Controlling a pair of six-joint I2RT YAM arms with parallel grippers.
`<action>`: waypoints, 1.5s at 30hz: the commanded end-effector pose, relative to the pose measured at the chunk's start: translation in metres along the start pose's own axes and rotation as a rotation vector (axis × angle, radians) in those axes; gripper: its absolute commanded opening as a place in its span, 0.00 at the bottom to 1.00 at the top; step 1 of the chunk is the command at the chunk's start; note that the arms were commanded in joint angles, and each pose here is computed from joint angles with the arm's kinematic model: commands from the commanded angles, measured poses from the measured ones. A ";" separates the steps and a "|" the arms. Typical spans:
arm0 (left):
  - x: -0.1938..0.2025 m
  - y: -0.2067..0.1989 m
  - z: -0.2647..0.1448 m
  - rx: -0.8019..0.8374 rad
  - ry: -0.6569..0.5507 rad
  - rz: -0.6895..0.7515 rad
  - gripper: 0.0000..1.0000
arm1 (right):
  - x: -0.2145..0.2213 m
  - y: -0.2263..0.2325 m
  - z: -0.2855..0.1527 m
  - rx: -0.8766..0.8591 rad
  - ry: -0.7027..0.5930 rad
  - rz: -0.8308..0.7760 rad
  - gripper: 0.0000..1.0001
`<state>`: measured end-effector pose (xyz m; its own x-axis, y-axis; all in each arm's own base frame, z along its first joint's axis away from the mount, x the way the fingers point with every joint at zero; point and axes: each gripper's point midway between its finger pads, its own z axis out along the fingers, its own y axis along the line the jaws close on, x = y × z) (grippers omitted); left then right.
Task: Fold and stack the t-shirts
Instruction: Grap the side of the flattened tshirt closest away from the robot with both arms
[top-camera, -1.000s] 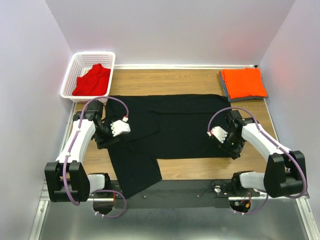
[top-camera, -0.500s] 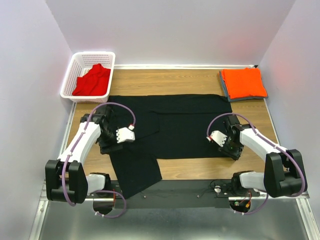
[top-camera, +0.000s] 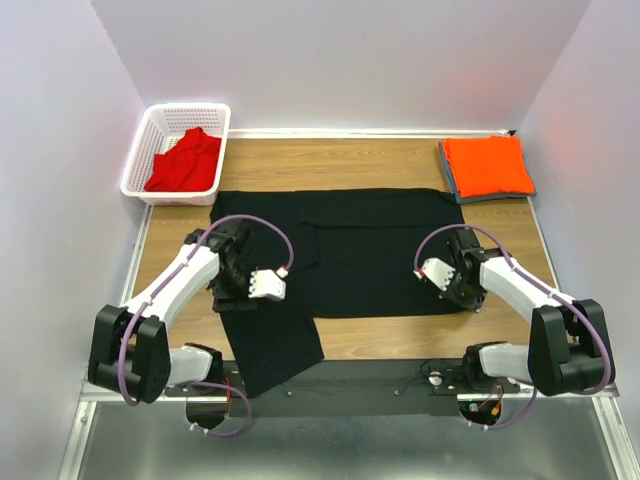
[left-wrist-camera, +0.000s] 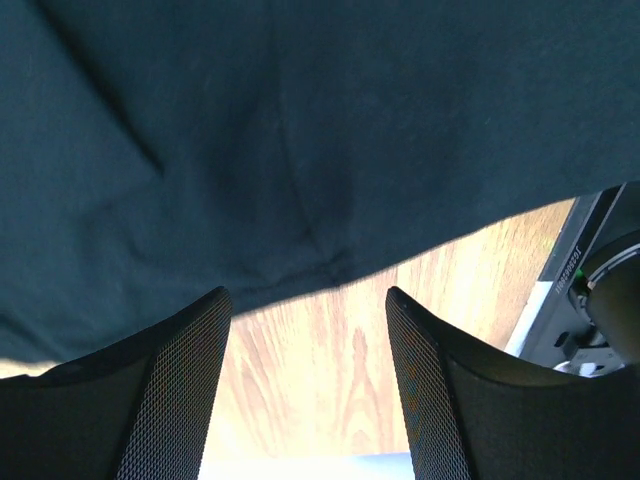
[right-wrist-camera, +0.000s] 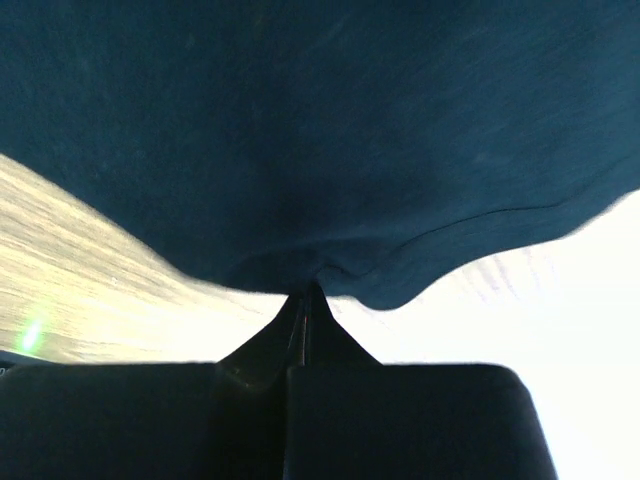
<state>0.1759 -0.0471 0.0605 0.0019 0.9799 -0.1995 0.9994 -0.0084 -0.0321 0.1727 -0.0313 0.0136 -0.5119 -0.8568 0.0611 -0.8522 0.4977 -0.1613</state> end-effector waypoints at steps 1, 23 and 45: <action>0.001 -0.002 0.006 0.016 0.080 0.128 0.71 | -0.022 -0.009 -0.009 -0.014 -0.075 0.033 0.01; 0.016 -0.035 0.044 0.076 0.323 0.692 0.74 | -0.031 -0.020 -0.007 -0.044 -0.042 0.043 0.01; -0.012 -0.025 0.041 -0.042 0.189 0.646 0.00 | -0.029 -0.026 -0.017 -0.009 -0.041 0.032 0.01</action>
<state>0.1553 -0.0632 0.0196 0.5999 0.7988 0.0451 0.7956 -0.6015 0.0722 0.2060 -0.0179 0.0232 -0.5455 -0.8379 0.0209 -0.8313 0.5377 -0.1408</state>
